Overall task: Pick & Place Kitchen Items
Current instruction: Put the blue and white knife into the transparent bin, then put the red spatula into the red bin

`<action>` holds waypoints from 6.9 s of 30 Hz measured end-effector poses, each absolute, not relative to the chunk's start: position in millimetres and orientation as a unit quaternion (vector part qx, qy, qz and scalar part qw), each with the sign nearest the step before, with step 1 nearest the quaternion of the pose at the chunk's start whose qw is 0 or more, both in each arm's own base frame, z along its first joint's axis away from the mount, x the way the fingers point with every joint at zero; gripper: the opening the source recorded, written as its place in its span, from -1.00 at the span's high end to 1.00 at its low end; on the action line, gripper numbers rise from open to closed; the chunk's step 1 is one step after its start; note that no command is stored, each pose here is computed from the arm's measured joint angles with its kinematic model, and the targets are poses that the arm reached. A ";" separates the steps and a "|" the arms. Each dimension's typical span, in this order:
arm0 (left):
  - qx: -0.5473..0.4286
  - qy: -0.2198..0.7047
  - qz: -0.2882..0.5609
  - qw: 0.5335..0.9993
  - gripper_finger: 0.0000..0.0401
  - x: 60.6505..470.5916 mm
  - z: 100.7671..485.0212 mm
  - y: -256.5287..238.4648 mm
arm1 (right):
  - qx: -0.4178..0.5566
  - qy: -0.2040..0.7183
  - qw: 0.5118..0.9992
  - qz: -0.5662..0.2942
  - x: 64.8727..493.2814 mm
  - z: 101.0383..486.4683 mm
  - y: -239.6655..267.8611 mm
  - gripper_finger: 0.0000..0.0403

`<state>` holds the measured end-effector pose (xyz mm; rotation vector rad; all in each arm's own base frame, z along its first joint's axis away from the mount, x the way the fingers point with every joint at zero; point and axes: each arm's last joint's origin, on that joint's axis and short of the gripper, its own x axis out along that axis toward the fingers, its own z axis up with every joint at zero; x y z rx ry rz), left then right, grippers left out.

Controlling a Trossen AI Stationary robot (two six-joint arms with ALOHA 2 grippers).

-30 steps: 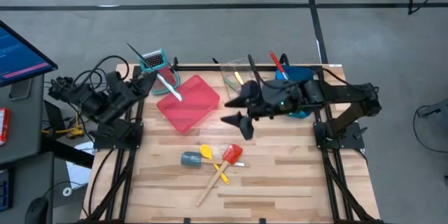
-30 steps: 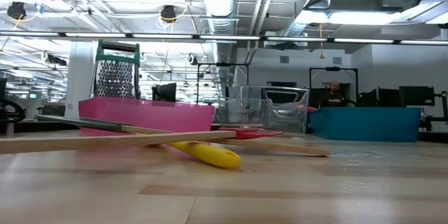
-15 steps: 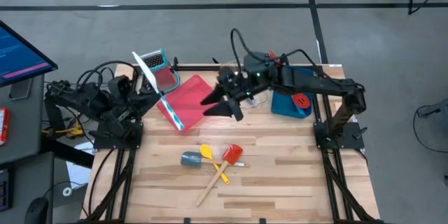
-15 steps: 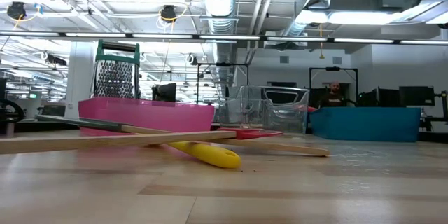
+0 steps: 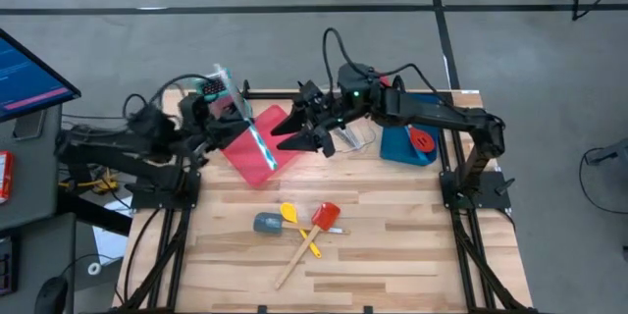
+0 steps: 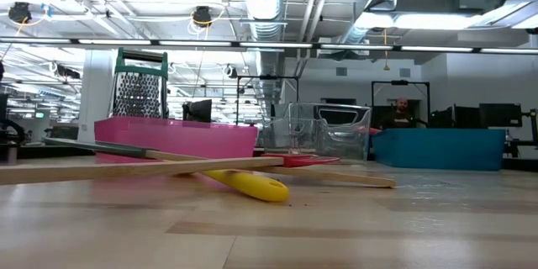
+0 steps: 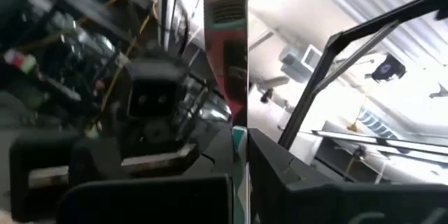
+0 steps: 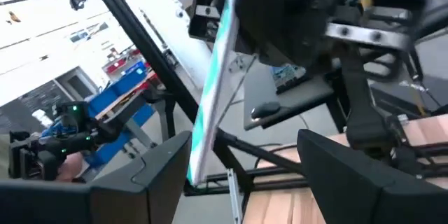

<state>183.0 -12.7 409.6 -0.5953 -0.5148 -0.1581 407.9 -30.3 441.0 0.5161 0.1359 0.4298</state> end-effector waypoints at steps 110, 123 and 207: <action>-0.298 -0.150 -0.065 0.940 0.52 168.7 396.9 50.7 | 0.210 0.573 0.733 -0.302 376.8 270.9 -160.2 0.90; -0.298 -0.150 -0.065 0.940 0.52 168.7 397.0 50.7 | 0.213 0.599 0.711 -0.299 372.4 236.3 -164.0 0.89; -0.299 -0.149 -0.065 0.940 0.52 168.9 396.7 50.8 | 0.259 0.563 0.729 -0.290 363.5 173.7 -173.5 0.52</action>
